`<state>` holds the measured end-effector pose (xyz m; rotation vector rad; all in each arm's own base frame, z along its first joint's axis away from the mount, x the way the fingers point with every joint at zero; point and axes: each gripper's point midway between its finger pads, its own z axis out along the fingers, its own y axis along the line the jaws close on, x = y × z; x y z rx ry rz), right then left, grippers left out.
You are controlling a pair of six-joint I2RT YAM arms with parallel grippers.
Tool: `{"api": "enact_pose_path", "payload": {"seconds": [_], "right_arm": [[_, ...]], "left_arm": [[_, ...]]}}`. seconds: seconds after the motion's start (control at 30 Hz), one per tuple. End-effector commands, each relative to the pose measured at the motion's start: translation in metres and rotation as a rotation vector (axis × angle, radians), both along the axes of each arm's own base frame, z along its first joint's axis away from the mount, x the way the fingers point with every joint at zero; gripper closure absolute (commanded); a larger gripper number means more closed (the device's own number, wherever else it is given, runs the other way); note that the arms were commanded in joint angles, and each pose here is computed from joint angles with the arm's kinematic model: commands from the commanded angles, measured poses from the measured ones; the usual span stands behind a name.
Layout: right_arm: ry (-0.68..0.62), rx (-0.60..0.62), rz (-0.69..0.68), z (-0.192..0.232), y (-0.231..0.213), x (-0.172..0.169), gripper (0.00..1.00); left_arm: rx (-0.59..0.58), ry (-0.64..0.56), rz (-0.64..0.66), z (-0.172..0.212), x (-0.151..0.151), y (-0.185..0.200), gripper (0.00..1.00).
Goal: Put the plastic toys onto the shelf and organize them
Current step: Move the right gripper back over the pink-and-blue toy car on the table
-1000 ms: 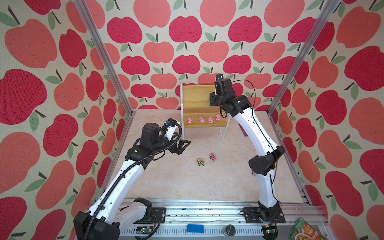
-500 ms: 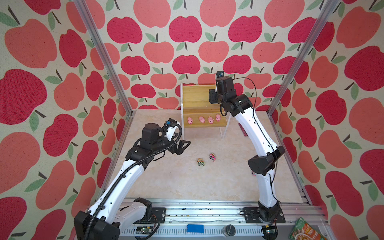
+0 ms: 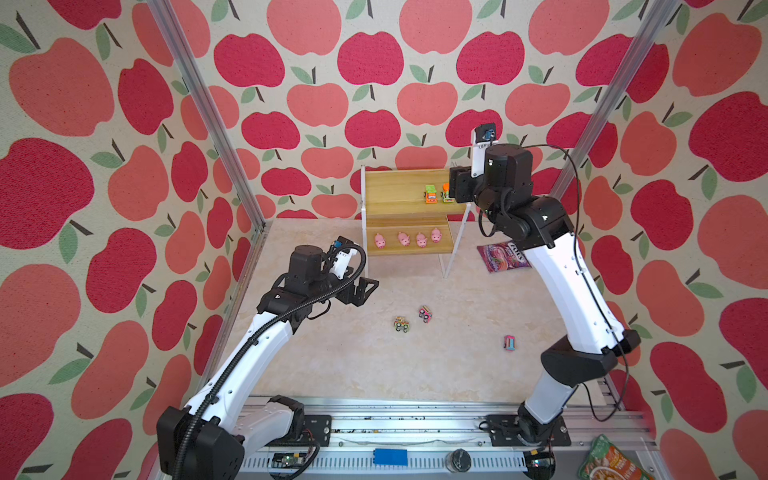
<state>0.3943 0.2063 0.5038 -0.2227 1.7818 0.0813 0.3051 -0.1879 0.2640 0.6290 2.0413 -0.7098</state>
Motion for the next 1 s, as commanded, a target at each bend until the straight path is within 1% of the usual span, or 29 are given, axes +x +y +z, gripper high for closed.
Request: {"api": "enact_pose_path", "payload": {"seconds": [0.0,0.1,0.23,0.33,0.43,0.53,0.6,0.77,0.83,0.97], "right_arm": [[0.011,-0.034,-0.052,-0.01,-0.032,-0.019,0.19],[0.056,-0.032,-0.093,-0.03,-0.061,-0.045,0.14],[0.149,-0.051,-0.133,-0.071,-0.09,-0.077,0.12],[0.262,-0.097,-0.16,-0.114,-0.108,-0.099,0.11],[0.373,-0.096,-0.174,-0.159,-0.118,-0.119,0.12],[0.482,-0.068,-0.198,-0.204,-0.125,-0.135,0.12],[0.56,-0.048,-0.254,-0.237,-0.134,-0.144,0.13],[0.747,0.107,-0.337,-0.309,-0.143,-0.162,0.16],[0.801,0.147,-0.371,-0.332,-0.148,-0.166,0.17],[0.876,0.171,-0.441,-0.365,-0.161,-0.176,0.18]], "left_arm": [[-0.004,0.005,0.04,-0.003,0.007,0.004,0.01],[-0.002,0.012,0.054,-0.006,0.009,0.005,0.01],[0.005,0.015,0.069,-0.009,0.013,0.007,0.01],[0.014,0.03,0.076,-0.016,0.015,0.006,0.01],[0.024,0.046,0.086,-0.021,0.018,0.005,0.01],[0.053,0.057,0.102,-0.029,0.021,0.004,0.01],[0.094,0.055,0.092,-0.035,0.019,0.0,0.01],[0.14,0.057,0.027,-0.044,0.008,-0.019,0.01],[0.161,0.06,0.005,-0.048,0.003,-0.026,0.01],[0.177,0.063,-0.06,-0.054,-0.01,-0.045,0.01]]}}
